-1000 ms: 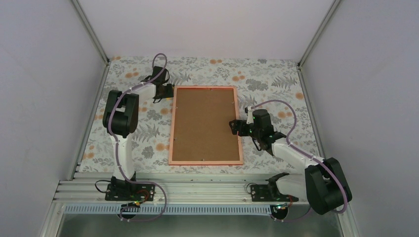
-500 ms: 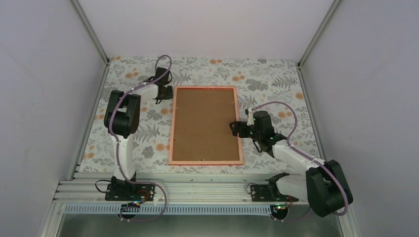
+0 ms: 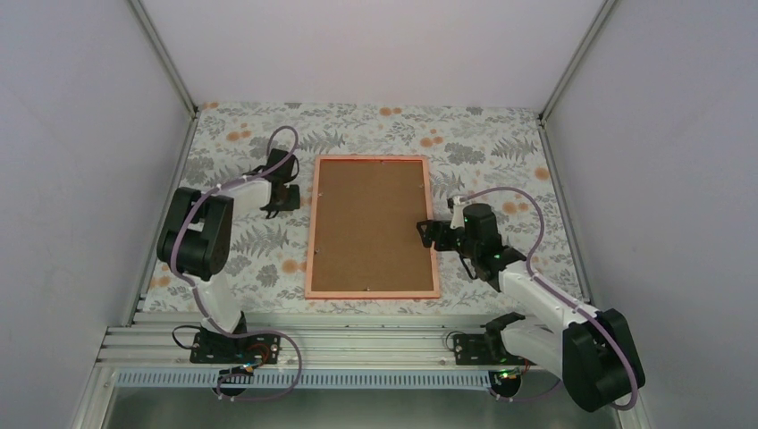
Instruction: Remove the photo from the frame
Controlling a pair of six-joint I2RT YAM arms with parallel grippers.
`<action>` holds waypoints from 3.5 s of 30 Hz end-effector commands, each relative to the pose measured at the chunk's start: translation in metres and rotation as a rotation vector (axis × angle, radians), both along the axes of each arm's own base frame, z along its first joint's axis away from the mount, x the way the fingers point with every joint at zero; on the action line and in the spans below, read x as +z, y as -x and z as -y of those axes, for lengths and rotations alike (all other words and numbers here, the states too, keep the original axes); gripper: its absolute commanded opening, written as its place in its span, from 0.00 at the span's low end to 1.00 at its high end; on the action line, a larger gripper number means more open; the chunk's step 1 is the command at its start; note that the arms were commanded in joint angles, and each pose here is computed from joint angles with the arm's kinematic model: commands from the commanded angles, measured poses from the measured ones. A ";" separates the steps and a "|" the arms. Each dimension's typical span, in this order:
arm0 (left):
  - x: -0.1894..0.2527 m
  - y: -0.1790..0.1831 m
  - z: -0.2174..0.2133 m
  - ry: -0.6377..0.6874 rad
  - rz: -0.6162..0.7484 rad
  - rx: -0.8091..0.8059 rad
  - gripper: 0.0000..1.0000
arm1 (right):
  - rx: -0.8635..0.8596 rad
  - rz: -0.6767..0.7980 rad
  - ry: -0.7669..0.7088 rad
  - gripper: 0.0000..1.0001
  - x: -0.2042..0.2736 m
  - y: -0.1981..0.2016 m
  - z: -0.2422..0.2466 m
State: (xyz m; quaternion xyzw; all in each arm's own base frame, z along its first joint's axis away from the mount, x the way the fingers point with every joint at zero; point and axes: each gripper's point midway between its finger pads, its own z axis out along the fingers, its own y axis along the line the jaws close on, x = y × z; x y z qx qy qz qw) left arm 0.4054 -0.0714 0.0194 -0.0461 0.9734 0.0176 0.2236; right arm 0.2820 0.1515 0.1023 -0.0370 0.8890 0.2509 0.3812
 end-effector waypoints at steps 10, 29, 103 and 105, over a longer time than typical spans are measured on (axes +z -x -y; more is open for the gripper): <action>-0.018 0.023 -0.005 -0.011 -0.068 0.023 0.28 | 0.017 -0.005 -0.024 0.86 0.003 0.009 -0.003; 0.014 0.028 0.020 0.016 -0.012 -0.030 0.07 | 0.068 0.043 -0.057 0.86 0.025 0.010 -0.012; 0.208 0.213 0.271 1.105 0.163 -0.891 0.05 | 0.687 0.182 -0.932 0.07 0.149 0.079 -0.106; 0.206 0.211 0.269 1.087 0.172 -0.880 0.08 | 0.681 0.168 -0.941 0.04 0.147 0.079 -0.106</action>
